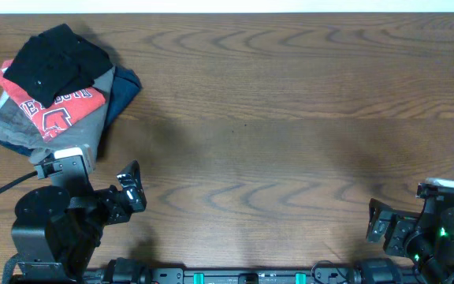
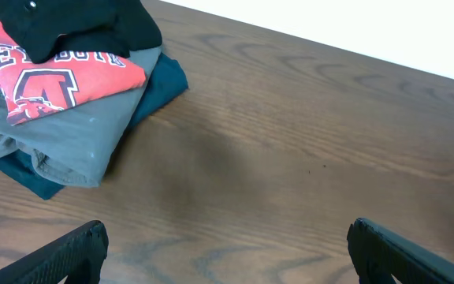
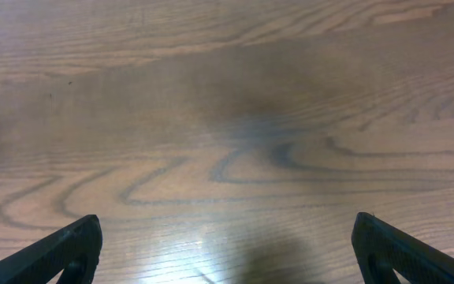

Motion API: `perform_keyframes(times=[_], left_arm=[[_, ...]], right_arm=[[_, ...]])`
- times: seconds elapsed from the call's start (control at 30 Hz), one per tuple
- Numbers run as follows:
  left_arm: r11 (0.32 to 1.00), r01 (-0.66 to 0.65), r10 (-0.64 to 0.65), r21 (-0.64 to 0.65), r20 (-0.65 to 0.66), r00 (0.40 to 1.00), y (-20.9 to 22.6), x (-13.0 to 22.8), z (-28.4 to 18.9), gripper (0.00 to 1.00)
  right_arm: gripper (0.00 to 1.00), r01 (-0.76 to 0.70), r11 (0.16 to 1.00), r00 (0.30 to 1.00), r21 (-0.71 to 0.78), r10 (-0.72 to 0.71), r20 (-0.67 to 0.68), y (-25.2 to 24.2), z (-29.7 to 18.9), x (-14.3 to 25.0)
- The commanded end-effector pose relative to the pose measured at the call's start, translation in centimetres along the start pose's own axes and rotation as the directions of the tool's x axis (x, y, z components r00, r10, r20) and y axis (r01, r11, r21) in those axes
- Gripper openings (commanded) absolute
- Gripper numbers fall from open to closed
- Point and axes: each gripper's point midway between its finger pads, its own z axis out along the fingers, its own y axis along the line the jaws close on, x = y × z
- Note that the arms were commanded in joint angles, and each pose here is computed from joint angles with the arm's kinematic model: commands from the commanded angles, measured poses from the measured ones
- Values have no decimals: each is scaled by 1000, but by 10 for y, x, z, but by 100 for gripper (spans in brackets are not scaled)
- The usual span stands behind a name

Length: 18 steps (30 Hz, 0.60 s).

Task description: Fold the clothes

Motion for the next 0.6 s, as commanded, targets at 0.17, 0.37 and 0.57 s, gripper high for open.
perform_keyframes(times=[0.17, 0.37, 0.57], left_arm=[[1000, 8, -8, -3, 10, 1000, 0, -2, -1, 98], [1000, 8, -8, -3, 10, 1000, 0, -2, -1, 98], [1000, 8, -8, -3, 10, 1000, 0, -2, -1, 98]], right_arm=[[99, 129, 991, 956, -21, -118, 268, 10, -8, -51], [99, 205, 979, 837, 16, -184, 515, 12, 2, -66], [99, 194, 981, 714, 22, -156, 682, 13, 30, -62]])
